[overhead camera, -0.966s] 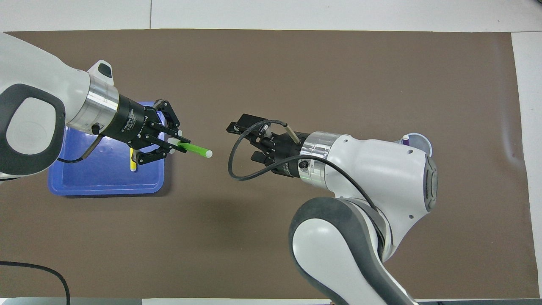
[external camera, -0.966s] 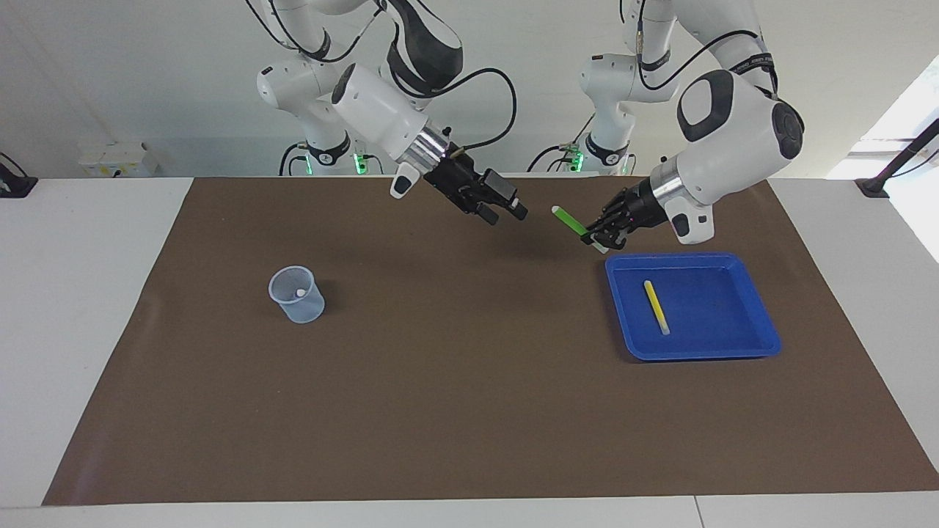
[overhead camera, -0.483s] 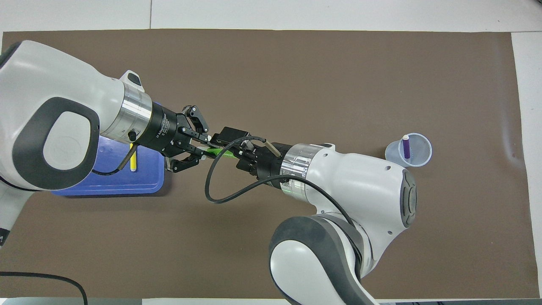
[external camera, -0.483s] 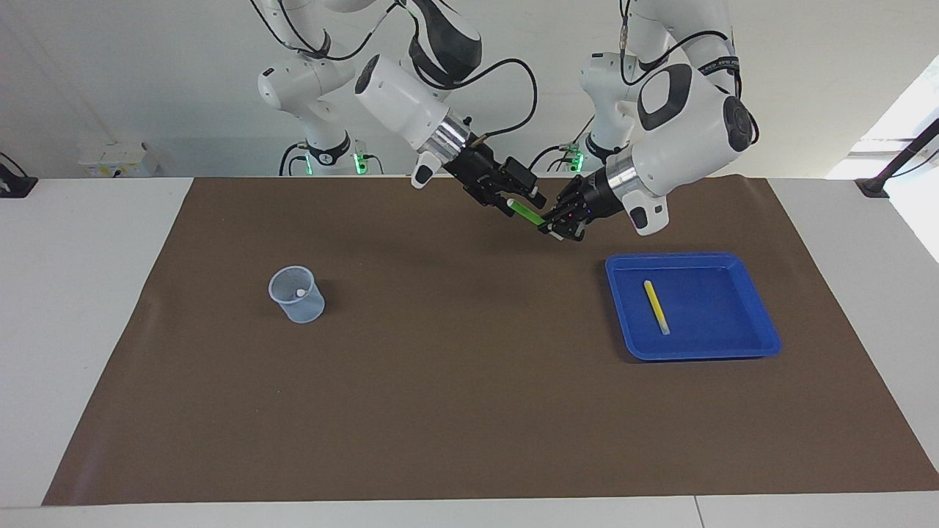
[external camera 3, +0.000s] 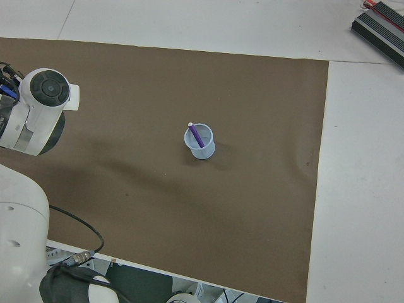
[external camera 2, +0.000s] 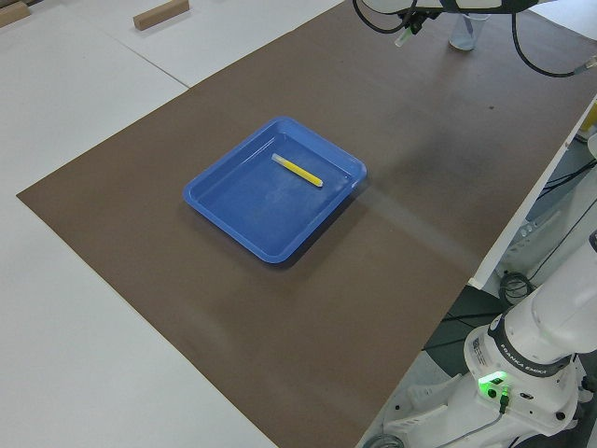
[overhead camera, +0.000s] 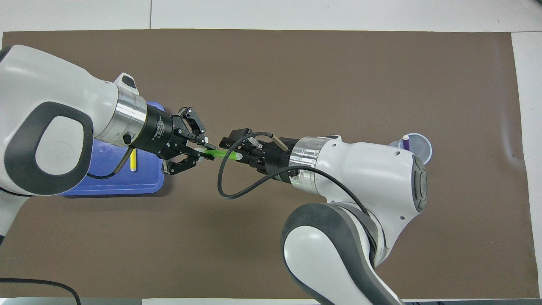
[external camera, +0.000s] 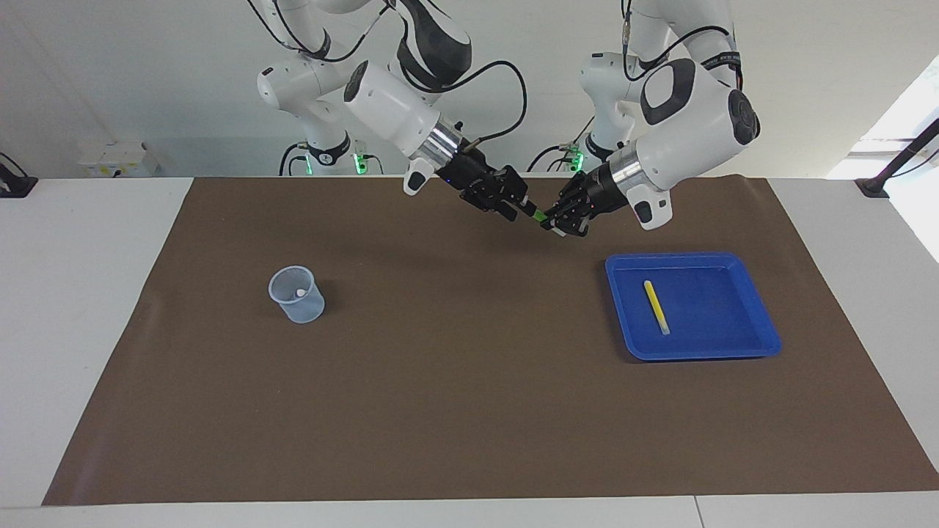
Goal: Transfer and insert pens with both arms
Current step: 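Grasp the green pen with the right gripper, open the left gripper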
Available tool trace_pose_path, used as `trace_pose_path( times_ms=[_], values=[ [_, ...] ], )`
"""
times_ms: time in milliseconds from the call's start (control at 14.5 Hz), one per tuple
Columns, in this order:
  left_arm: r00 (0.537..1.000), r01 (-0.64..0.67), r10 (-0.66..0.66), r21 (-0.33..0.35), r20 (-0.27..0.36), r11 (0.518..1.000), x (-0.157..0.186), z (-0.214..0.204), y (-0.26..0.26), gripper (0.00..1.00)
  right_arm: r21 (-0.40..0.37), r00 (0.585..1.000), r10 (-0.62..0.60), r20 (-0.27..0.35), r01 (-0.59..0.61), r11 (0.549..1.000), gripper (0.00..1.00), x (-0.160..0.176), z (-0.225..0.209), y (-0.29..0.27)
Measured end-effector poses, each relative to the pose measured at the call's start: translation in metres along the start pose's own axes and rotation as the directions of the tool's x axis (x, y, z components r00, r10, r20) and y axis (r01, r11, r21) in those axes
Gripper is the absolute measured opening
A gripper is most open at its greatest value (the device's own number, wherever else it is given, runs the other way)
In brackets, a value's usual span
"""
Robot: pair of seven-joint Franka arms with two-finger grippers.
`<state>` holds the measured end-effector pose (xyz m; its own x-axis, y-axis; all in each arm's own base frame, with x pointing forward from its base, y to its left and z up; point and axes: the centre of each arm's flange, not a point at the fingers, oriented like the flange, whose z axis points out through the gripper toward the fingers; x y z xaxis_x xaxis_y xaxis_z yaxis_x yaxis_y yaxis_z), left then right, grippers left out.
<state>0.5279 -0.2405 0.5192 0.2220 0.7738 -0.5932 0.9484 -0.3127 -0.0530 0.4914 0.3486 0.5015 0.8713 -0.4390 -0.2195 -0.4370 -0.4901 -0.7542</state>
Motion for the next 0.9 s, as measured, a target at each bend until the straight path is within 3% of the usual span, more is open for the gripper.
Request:
trace_pose_path(
  times_ms=[621, 828, 897],
  values=[
    [1.000, 0.004, -0.004, -0.009, 0.010, 1.000, -0.0011, -0.0011, 0.0007, 0.17, 0.003, 1.000, -0.009, 0.008, 0.009, 1.000, 0.50, -0.0051, 0.0013, -0.0037],
    [1.000, 0.006, -0.006, -0.013, 0.018, 1.000, -0.0019, -0.0021, 0.0007, 0.17, 0.003, 1.000, -0.009, 0.008, 0.009, 1.000, 0.37, -0.0052, 0.0014, -0.0037],
    [1.000, 0.007, -0.007, -0.013, 0.019, 1.000, -0.0017, -0.0020, 0.0006, 0.17, 0.004, 1.000, -0.010, 0.007, 0.010, 1.000, 0.26, -0.0053, 0.0010, -0.0045]
  ],
)
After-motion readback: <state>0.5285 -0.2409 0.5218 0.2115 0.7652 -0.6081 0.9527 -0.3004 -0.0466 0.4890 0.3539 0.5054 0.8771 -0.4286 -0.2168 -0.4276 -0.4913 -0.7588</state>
